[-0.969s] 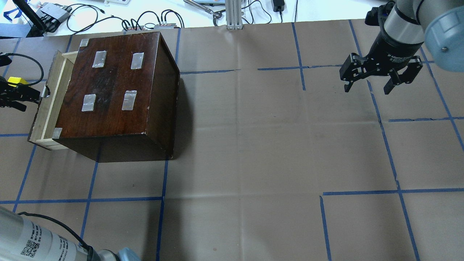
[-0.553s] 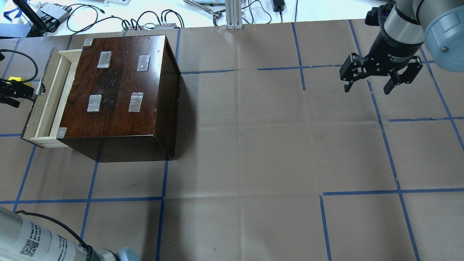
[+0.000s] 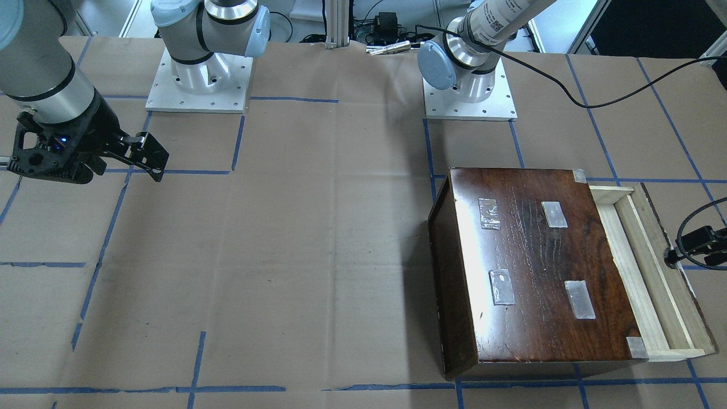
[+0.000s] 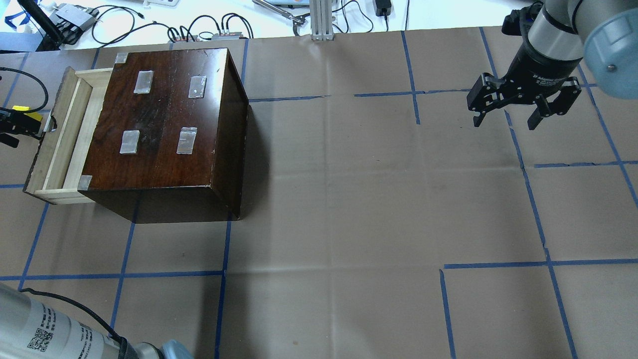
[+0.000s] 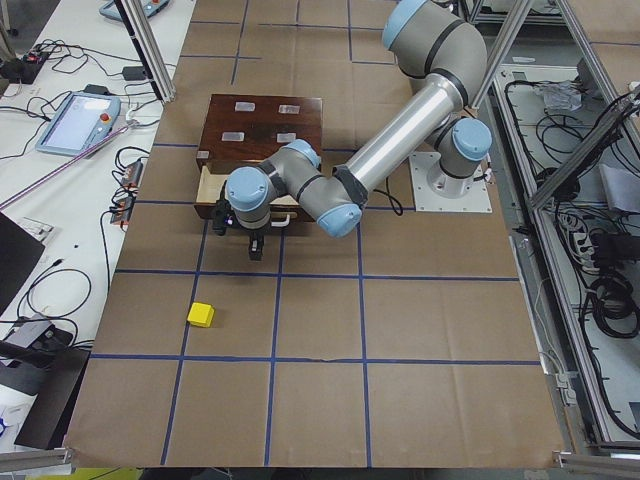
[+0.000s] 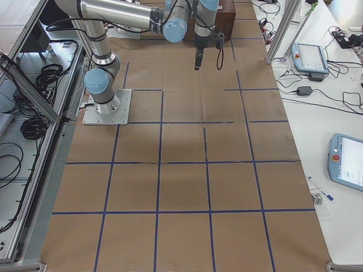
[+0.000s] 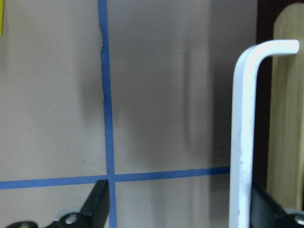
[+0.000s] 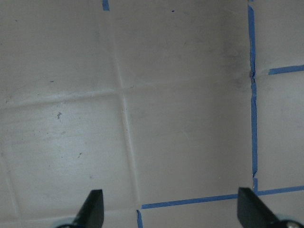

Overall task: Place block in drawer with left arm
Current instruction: 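Pull the drawer outward from the cabinet with the left gripper, then release the handle and move the left gripper over the yellow cube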

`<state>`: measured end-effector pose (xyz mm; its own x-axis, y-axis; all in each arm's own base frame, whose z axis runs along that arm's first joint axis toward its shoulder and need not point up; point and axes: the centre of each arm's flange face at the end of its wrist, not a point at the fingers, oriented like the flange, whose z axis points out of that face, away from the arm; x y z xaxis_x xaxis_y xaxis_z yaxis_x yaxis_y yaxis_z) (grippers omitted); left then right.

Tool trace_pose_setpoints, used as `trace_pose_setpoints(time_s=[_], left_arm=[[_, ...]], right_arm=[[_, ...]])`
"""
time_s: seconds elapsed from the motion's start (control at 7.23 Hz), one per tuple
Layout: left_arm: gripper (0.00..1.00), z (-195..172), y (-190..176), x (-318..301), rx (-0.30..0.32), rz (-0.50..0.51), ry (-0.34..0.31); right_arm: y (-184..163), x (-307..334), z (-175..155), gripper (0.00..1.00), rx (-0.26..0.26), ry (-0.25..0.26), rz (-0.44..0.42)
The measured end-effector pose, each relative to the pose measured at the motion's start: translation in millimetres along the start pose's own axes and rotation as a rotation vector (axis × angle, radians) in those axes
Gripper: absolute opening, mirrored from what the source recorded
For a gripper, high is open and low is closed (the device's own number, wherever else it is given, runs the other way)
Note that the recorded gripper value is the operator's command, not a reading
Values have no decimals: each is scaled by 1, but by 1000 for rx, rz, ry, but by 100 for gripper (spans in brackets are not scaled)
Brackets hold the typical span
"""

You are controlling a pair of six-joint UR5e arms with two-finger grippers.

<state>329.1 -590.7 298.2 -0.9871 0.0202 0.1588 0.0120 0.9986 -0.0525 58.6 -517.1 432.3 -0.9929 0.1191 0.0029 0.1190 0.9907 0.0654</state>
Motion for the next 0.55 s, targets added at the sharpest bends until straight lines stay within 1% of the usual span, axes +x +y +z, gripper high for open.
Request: trace_pose_setpoints(time_s=[0.42, 0.55], left_arm=[[99, -7, 11, -21, 6, -32, -17], [99, -15, 12, -25, 15, -37, -27]], right_arm=[[0, 0, 0, 100, 0, 0, 0], [0, 0, 0, 100, 0, 0, 0]])
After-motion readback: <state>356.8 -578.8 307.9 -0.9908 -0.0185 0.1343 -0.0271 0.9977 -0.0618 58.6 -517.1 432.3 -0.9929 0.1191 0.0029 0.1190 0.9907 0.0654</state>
